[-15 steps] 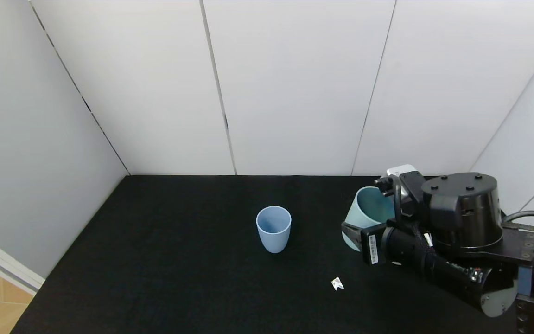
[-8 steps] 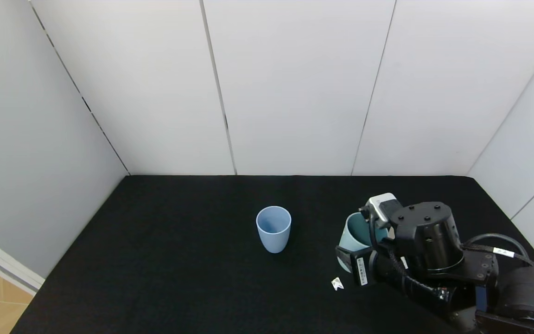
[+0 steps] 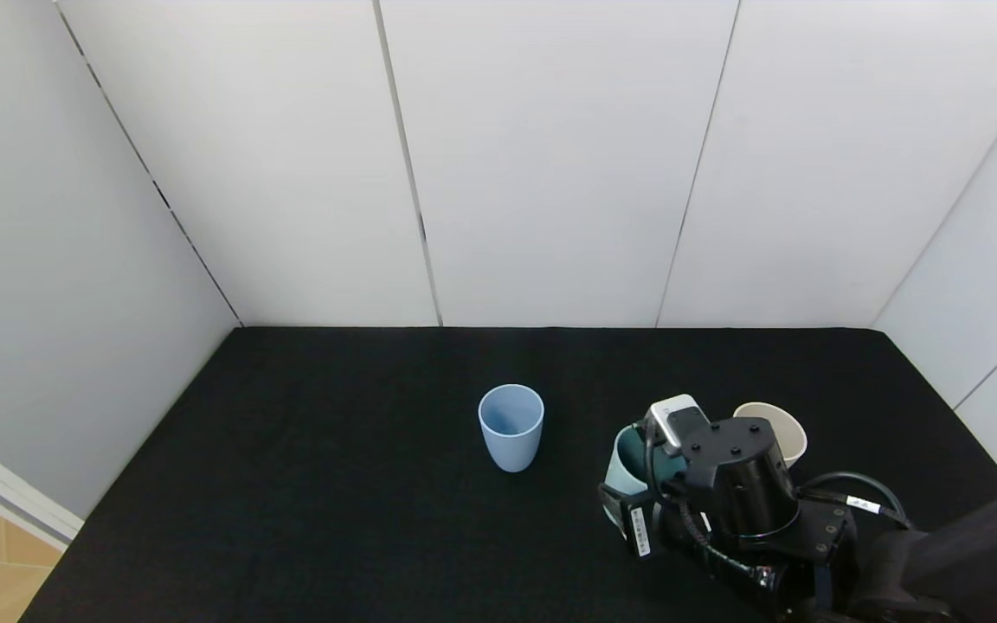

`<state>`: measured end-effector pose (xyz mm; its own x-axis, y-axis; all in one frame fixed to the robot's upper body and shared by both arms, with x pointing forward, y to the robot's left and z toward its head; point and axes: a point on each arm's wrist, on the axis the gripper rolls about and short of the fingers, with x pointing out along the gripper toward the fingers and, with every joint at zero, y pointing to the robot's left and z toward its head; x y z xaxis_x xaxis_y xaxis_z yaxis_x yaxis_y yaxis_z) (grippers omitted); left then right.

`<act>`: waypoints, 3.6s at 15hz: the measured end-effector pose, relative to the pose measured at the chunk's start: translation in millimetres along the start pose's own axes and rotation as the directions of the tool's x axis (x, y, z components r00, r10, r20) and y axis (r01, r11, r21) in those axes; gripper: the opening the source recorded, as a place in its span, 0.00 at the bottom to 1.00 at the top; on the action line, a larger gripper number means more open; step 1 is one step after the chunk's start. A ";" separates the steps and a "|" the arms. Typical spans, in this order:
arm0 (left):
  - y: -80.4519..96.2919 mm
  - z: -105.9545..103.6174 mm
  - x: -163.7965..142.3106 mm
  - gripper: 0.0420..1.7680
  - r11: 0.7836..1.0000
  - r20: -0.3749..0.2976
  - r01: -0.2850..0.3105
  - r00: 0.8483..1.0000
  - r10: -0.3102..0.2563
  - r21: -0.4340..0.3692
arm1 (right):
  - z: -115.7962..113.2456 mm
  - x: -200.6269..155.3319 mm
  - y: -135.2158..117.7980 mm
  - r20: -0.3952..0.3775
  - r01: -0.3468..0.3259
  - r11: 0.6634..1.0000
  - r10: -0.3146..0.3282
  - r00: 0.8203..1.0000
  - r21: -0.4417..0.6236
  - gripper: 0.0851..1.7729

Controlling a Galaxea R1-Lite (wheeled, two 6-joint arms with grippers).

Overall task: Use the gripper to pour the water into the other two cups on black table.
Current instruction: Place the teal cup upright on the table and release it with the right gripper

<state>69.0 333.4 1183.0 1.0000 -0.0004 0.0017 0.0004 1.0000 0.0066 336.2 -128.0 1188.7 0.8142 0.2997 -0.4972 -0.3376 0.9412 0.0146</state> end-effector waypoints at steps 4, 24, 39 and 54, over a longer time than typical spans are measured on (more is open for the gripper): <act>0.0 0.0 0.0 0.97 1.000 0.000 0.000 1.000 0.000 0.000 | -8.3 11.3 0.0 -0.020 0.011 1.000 -0.012 1.000 -0.013 0.66; 0.0 -0.1 0.0 0.97 1.000 0.000 0.000 1.000 0.000 0.000 | -23.9 24.2 -3.2 -0.071 0.031 0.999 -0.033 0.997 -0.032 0.66; 0.0 -0.1 0.0 0.97 1.000 0.000 0.000 1.000 0.000 0.000 | -26.0 23.9 -3.0 -0.077 0.031 0.999 -0.034 0.996 -0.035 0.84; 0.0 0.0 0.0 0.97 1.000 0.000 0.000 1.000 0.000 0.000 | 29.9 -32.7 -15.7 0.137 0.001 0.999 -0.006 0.991 0.037 0.94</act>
<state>69.0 333.4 1183.0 1.0000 -0.0004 0.0017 0.0004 1.0000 0.0070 329.0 -148.0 1230.6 0.8732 0.3123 -0.3742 -0.3189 0.9467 0.0457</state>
